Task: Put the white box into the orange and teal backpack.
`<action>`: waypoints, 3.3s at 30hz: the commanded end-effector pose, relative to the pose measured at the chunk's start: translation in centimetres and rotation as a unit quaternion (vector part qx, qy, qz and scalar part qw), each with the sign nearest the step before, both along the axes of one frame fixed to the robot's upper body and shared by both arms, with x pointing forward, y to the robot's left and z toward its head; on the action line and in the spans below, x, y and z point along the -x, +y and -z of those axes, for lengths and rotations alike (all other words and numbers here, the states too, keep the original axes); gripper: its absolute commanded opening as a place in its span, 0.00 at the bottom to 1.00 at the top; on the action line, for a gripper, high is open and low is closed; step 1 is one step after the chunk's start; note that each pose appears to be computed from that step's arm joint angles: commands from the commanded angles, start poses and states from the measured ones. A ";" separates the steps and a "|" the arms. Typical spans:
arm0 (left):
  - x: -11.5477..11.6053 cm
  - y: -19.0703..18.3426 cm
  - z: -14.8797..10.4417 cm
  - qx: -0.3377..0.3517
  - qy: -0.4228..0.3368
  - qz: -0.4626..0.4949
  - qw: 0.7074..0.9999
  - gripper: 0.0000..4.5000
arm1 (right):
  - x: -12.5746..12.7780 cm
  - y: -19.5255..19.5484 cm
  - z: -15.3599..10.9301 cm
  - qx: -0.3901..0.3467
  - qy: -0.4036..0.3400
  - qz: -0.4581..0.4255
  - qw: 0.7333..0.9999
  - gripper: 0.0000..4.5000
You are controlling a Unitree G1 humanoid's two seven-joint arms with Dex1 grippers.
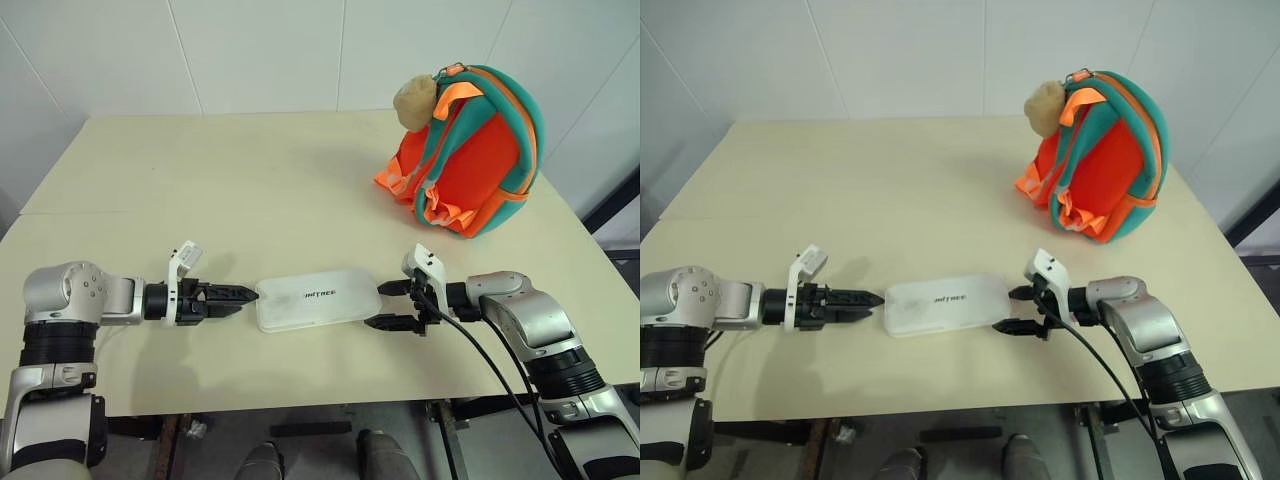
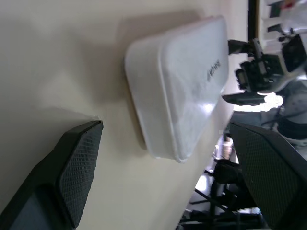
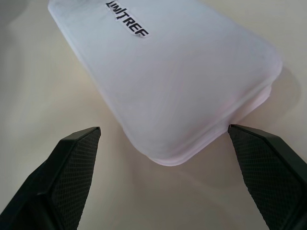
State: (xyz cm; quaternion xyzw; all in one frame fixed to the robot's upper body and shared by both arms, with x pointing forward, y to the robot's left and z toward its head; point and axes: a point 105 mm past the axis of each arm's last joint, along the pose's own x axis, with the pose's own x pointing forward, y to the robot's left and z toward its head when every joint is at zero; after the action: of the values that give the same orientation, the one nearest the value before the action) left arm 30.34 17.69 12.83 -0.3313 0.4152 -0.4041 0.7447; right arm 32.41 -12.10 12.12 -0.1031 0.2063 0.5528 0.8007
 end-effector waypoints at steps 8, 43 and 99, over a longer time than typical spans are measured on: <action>0.2 -2.9 1.0 0.091 0.022 -0.015 0.995 1.00 | 0.5 1.0 -1.1 -0.015 -0.023 -0.027 0.999 1.00; 0.4 -3.3 -1.7 0.140 -0.018 -0.034 0.989 0.31 | -7.4 -11.5 -11.8 -0.029 -0.244 0.313 0.917 1.00; 1.8 8.6 -5.7 0.063 -0.281 -0.233 0.929 0.31 | 8.2 5.3 -15.4 -0.220 0.034 -0.328 0.918 0.04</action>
State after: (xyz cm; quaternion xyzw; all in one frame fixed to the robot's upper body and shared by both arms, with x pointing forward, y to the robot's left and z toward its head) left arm 29.08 26.19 16.18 -0.3614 0.1237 -0.2959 0.8755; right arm 25.84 -6.57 27.57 0.0432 0.0550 0.8003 0.5955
